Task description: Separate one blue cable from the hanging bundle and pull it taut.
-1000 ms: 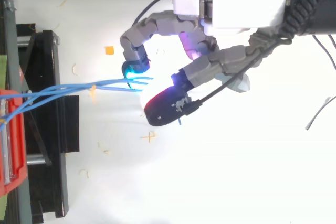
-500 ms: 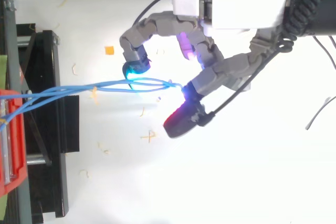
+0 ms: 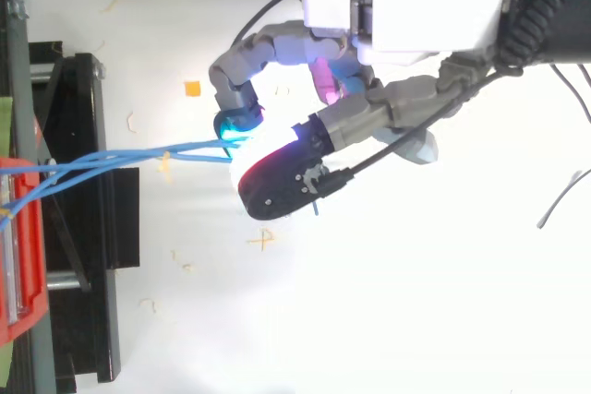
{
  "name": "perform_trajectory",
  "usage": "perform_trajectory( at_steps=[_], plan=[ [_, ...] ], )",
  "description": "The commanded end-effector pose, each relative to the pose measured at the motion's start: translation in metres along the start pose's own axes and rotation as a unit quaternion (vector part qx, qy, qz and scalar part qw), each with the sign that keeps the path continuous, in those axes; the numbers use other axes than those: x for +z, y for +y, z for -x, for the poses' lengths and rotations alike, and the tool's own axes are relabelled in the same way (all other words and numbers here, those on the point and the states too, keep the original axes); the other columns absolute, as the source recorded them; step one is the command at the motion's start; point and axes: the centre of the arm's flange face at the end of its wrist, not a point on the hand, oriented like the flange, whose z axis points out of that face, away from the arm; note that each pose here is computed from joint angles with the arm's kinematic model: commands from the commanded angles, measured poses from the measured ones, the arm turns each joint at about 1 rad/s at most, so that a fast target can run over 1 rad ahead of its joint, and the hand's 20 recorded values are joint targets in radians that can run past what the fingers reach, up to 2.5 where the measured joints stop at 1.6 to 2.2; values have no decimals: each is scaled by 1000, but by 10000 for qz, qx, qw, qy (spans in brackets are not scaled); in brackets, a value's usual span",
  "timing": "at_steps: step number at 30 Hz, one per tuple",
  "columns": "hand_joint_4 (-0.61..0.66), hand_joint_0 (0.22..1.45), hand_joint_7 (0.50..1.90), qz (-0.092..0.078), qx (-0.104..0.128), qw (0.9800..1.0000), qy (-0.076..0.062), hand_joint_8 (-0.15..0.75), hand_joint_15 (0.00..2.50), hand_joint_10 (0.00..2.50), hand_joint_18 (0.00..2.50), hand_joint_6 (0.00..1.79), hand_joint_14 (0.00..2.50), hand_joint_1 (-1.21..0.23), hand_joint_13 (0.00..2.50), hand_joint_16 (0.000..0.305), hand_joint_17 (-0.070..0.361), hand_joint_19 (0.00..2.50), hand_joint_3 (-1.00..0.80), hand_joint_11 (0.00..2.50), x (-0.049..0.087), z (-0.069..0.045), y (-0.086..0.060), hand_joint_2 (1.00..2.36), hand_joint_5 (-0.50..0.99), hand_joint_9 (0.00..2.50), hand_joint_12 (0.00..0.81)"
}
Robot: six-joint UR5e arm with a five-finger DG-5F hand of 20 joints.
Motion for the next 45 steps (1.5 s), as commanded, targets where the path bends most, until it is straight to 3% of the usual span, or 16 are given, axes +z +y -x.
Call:
perform_trajectory(
  at_steps=[1, 8, 13, 16, 18, 22, 23, 24, 26, 28, 31, 35, 39, 43, 45],
  plan=[
    [114, 707, 1244, -2, 1, 10000, -2, 78, 1068, 29, 1020, 504, 27, -530, 1735, 44, 99, 812, -500, 659, 0, 0, 0, 1000, 137, 2158, 292],
    [63, 714, 1233, 4, 1, 10000, -7, 112, 1068, 30, 1017, 504, 26, -779, 1725, 44, 98, 809, -231, 683, 0, 0, 0, 1019, 139, 2156, 291],
    [86, 710, 1261, 41, -6, 10000, -46, 130, 1069, 30, 1008, 504, 27, -950, 1709, 44, 100, 801, -296, 703, 1, 4, 4, 1014, 136, 2124, 288],
    [85, 724, 1302, 15, -5, 9999, -104, 152, 1070, 30, 990, 503, 27, -1056, 1686, 45, 100, 795, -486, 723, 1, 5, 4, 1001, 130, 2089, 290],
    [93, 681, 1304, 7, -6, 9999, -127, 151, 1070, 30, 985, 502, 27, -1068, 1679, 45, 101, 797, -500, 723, 2, 5, 4, 1000, 129, 2082, 293],
    [123, 478, 1278, 20, -5, 9999, -147, 130, 1040, 25, 1024, 503, 25, -851, 1707, 53, 119, 758, -500, 632, 2, 7, 6, 1000, 133, 2106, 326],
    [132, 438, 1262, 25, -7, 9999, -141, 135, 1010, 27, 1062, 504, 24, -690, 1738, 58, 130, 737, -500, 589, 2, 6, 7, 1000, 136, 2124, 339],
    [131, 430, 1258, 30, -8, 9999, -135, 127, 991, 25, 1073, 504, 23, -492, 1751, 59, 134, 723, -500, 560, 2, 5, 7, 1000, 137, 2133, 337],
    [135, 470, 1245, 34, -10, 9999, -129, 111, 986, 23, 1032, 504, 25, -233, 1735, 56, 126, 754, -500, 543, 2, 4, 8, 1000, 136, 2125, 315],
    [128, 505, 1243, 40, -9, 9999, -134, 87, 984, 25, 1001, 504, 25, -164, 1726, 52, 118, 781, -500, 539, 3, 4, 9, 1000, 136, 2135, 297],
    [111, 595, 1248, 51, -11, 9999, -133, 54, 980, 25, 1000, 503, 27, -241, 1737, 46, 102, 808, -500, 583, 3, 4, 10, 1000, 137, 2166, 279],
    [144, 705, 1270, 64, -25, 9999, -153, 53, 973, 29, 1046, 504, 27, -489, 1753, 44, 99, 795, -500, 654, 3, 6, 12, 1000, 138, 2208, 280],
    [115, 739, 1273, 76, -25, 9998, -163, 106, 962, 30, 1031, 504, 26, -627, 1717, 44, 99, 810, -297, 679, 3, 7, 13, 1017, 139, 2177, 294],
    [94, 735, 1264, 87, -27, 9998, -162, 118, 963, 28, 1019, 504, 25, -717, 1706, 44, 99, 804, -222, 687, 4, 5, 15, 1018, 140, 2153, 297],
    [84, 727, 1259, 67, -34, 9998, -186, 134, 965, 27, 1013, 504, 27, -842, 1687, 44, 99, 789, -254, 685, 4, 6, 15, 1016, 140, 2136, 293]
  ],
)
